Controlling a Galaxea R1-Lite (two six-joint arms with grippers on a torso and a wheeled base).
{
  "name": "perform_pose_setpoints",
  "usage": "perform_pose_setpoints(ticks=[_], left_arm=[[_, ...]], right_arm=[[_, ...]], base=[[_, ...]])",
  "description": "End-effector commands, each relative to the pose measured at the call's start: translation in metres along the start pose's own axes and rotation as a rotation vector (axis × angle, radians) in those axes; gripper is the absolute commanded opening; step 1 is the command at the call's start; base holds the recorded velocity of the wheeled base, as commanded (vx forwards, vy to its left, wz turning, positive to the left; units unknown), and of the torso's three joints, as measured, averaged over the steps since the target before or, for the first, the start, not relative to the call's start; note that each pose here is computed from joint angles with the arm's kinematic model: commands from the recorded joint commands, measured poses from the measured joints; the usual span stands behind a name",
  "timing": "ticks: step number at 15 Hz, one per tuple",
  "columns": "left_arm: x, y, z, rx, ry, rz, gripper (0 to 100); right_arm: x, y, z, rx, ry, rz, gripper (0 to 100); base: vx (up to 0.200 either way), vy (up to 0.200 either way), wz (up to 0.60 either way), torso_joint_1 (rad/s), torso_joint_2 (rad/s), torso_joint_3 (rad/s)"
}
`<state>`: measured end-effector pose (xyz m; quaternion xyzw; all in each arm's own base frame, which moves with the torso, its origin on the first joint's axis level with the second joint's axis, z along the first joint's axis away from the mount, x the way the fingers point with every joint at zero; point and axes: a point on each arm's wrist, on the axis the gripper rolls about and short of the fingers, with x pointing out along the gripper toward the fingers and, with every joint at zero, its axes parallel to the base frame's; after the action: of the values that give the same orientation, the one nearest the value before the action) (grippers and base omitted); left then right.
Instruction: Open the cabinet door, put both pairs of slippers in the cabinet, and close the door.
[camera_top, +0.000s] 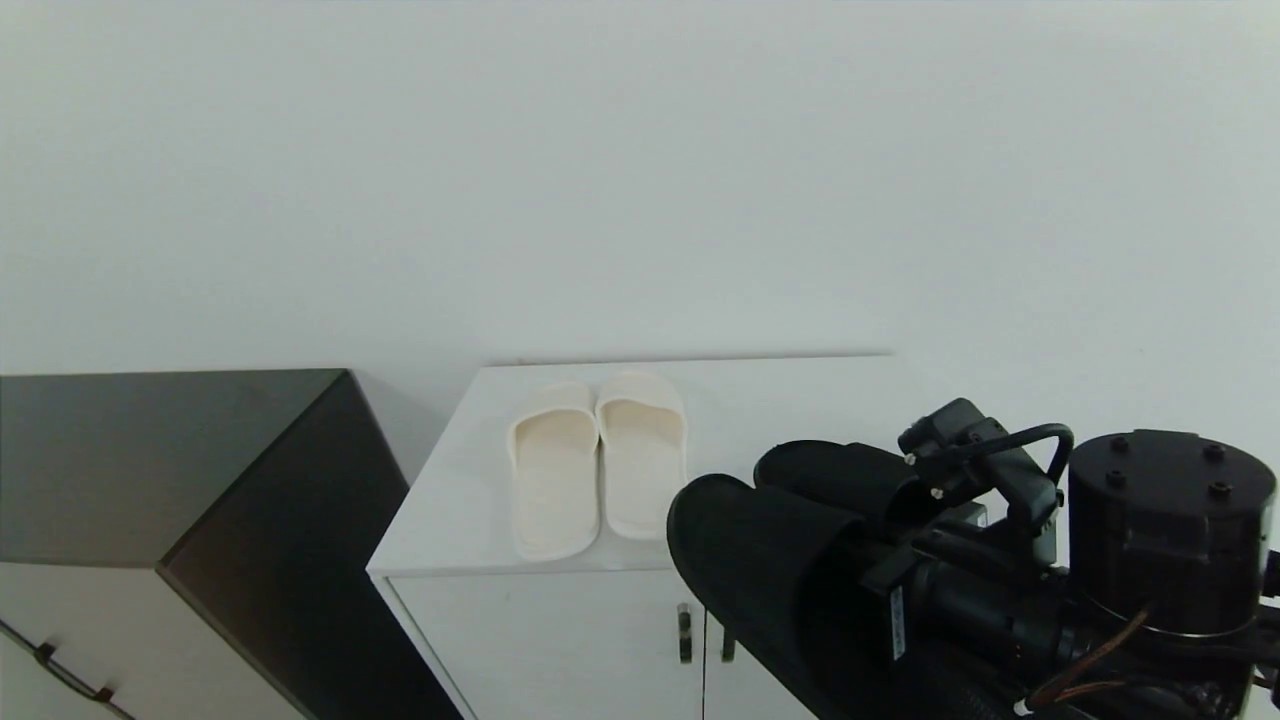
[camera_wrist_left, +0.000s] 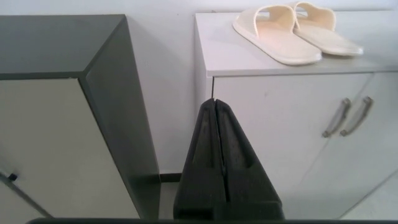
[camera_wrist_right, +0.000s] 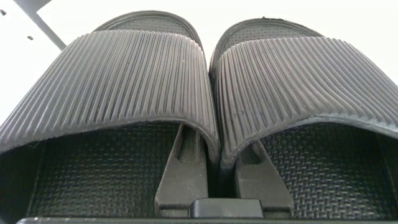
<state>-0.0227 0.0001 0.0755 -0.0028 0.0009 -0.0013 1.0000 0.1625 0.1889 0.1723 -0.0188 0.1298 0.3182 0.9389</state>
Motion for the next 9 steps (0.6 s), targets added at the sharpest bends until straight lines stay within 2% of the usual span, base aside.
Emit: perform_pose_setpoints(ticks=[1, 5, 9], left_arm=[[0.000, 0.000, 0.000, -0.001, 0.000, -0.001, 0], [0.000, 0.000, 0.000, -0.001, 0.000, -0.001, 0], [0.000, 0.000, 0.000, -0.001, 0.000, -0.001, 0]], right_arm=[[-0.003, -0.001, 0.001, 0.001, -0.007, 0.001, 0], [-0.004, -0.002, -0.004, -0.002, 0.004, 0.003, 0], [-0.006, -0.002, -0.011, -0.009, 0.008, 0.016, 0]], base=[[-0.200, 0.000, 0.00, -0.002, 0.00, 0.002], [-0.200, 0.000, 0.00, -0.004, 0.00, 0.004], [0.000, 0.000, 0.00, 0.000, 0.00, 0.000]])
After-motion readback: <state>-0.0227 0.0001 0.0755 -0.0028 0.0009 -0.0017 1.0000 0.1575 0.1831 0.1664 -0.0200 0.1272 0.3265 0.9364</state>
